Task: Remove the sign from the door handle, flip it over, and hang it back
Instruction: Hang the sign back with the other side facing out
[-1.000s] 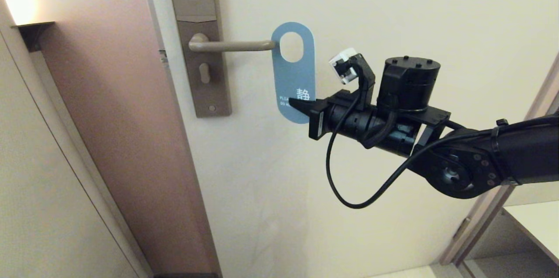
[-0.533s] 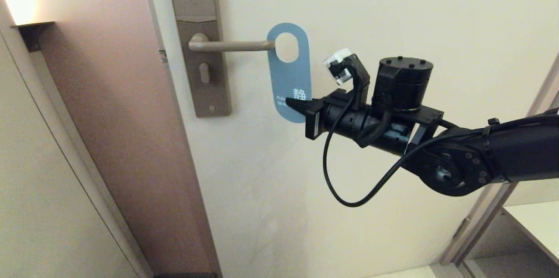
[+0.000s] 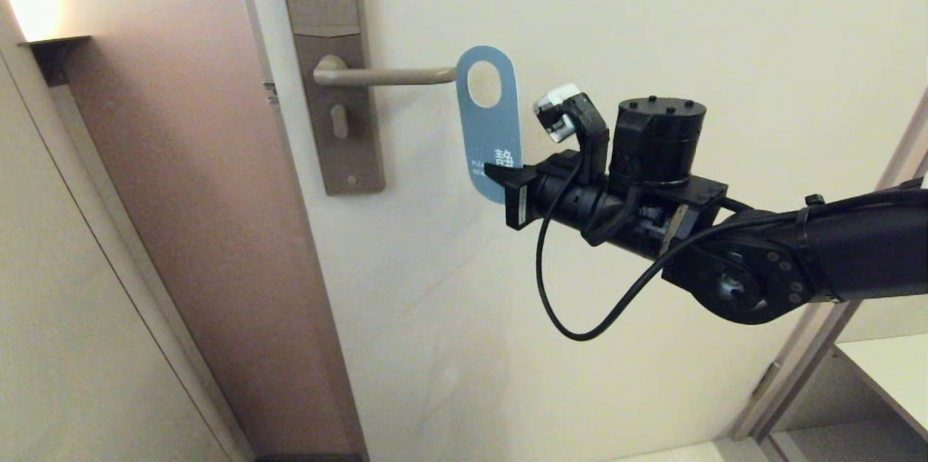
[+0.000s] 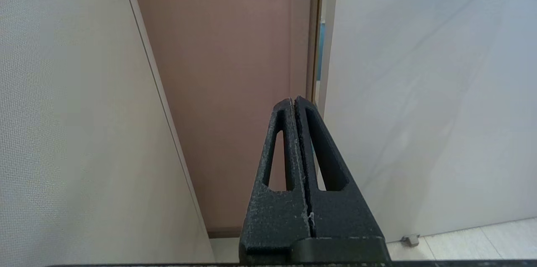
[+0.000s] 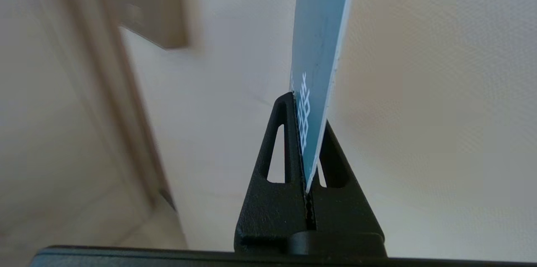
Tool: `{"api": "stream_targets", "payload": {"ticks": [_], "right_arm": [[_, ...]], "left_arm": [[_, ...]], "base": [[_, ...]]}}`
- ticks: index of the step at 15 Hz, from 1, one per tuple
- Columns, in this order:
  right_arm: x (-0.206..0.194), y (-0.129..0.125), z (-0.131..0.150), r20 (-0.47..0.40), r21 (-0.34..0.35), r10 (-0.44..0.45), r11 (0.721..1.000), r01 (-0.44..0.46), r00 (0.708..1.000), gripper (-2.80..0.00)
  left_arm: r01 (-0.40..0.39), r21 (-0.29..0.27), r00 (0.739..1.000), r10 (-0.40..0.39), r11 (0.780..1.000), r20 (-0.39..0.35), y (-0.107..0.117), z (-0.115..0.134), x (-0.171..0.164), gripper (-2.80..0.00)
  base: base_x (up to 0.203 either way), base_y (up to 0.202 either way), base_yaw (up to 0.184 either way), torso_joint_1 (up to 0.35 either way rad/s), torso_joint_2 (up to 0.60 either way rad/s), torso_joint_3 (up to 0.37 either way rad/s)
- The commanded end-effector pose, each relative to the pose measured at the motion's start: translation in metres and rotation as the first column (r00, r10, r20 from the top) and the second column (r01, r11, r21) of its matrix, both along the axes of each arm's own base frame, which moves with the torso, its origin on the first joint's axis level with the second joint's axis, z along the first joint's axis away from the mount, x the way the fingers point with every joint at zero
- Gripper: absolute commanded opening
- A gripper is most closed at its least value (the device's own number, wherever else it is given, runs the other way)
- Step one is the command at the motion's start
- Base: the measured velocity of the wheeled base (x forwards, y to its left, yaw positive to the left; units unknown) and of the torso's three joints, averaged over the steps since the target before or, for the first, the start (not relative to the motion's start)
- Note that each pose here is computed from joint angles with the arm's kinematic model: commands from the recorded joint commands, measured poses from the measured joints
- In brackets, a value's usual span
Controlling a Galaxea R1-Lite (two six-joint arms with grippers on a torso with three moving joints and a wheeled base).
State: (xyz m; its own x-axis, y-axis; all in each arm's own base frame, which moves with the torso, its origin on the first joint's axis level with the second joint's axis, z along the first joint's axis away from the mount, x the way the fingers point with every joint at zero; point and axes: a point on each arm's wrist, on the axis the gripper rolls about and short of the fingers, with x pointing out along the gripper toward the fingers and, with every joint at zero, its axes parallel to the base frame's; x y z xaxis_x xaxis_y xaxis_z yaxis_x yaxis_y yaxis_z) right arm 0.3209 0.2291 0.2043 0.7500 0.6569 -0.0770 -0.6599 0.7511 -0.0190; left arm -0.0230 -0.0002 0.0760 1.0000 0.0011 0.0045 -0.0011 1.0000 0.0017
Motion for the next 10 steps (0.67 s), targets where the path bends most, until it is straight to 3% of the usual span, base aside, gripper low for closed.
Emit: {"api": "stream_targets", "payload": {"ticks": [1, 10], "right_arm": [[-0.005, 0.006, 0.005, 0.010, 0.007, 0.006, 1.000, -0.006, 1.000, -2.80], [-0.017, 0.024, 0.023, 0.039, 0.029, 0.058, 0.998, -0.059, 0.998, -2.80]], "left_arm": [[0.000, 0.000, 1.000, 0.000, 1.000, 0.000, 0.000, 0.000, 0.000, -2.80], [0.000, 0.000, 1.000, 0.000, 1.000, -0.002, 0.000, 0.000, 0.000, -2.80]], "base": [[0.000, 0.000, 0.000, 0.000, 0.00, 0.000], [0.000, 0.000, 0.000, 0.000, 0.00, 0.000]]}}
